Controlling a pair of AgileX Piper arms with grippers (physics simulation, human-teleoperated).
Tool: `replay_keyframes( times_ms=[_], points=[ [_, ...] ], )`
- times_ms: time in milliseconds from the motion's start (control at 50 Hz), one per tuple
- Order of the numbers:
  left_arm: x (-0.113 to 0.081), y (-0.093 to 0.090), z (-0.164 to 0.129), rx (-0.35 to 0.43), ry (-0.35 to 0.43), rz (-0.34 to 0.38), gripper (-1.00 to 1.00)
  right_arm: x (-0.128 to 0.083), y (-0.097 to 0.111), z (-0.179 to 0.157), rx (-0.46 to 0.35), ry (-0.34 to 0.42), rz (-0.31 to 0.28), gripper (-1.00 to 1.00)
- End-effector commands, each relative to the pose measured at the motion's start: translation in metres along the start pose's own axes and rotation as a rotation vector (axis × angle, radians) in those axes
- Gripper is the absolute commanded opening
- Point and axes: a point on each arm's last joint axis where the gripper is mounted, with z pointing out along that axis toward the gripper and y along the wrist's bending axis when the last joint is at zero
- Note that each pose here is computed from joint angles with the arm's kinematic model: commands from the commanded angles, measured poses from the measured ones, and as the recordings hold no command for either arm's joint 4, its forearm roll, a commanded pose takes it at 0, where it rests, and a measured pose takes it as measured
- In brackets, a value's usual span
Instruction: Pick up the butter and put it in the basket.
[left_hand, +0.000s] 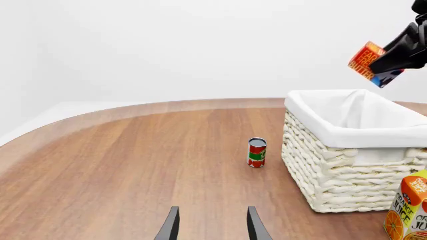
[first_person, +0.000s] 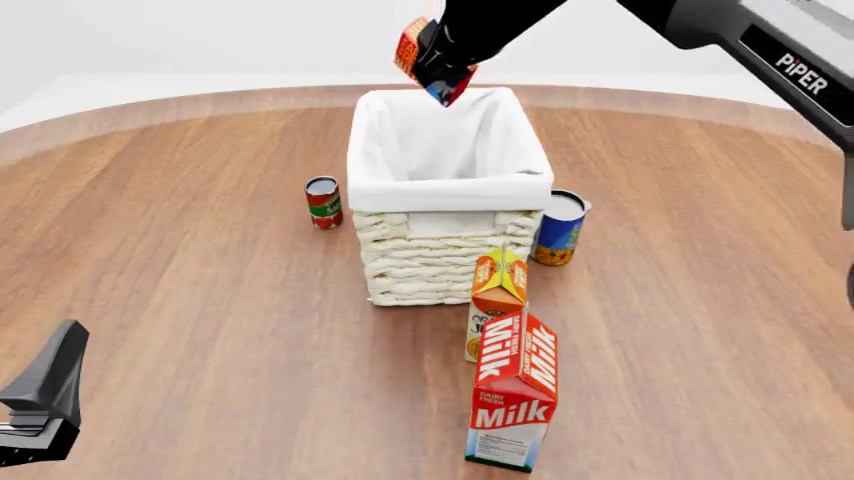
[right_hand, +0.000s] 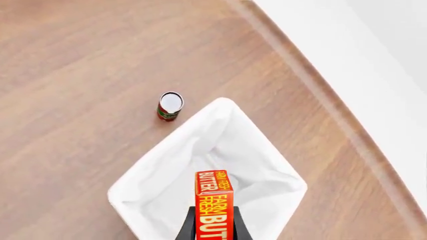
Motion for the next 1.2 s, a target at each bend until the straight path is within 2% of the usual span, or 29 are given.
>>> replay_keyframes(
  times_ms=[20, 1200],
  points=[
    [0.000, 0.000, 0.000, 0.000, 0.000, 0.000, 1.00, -0.004, -0.006, 0.000, 0.014, -0.010, 0.008, -1.00],
    [0.000, 0.000, 0.000, 0.000, 0.000, 0.000, 1.00, 0.006, -0.007, 0.040, -0.018, 0.081, -0.001, -1.00]
  ],
)
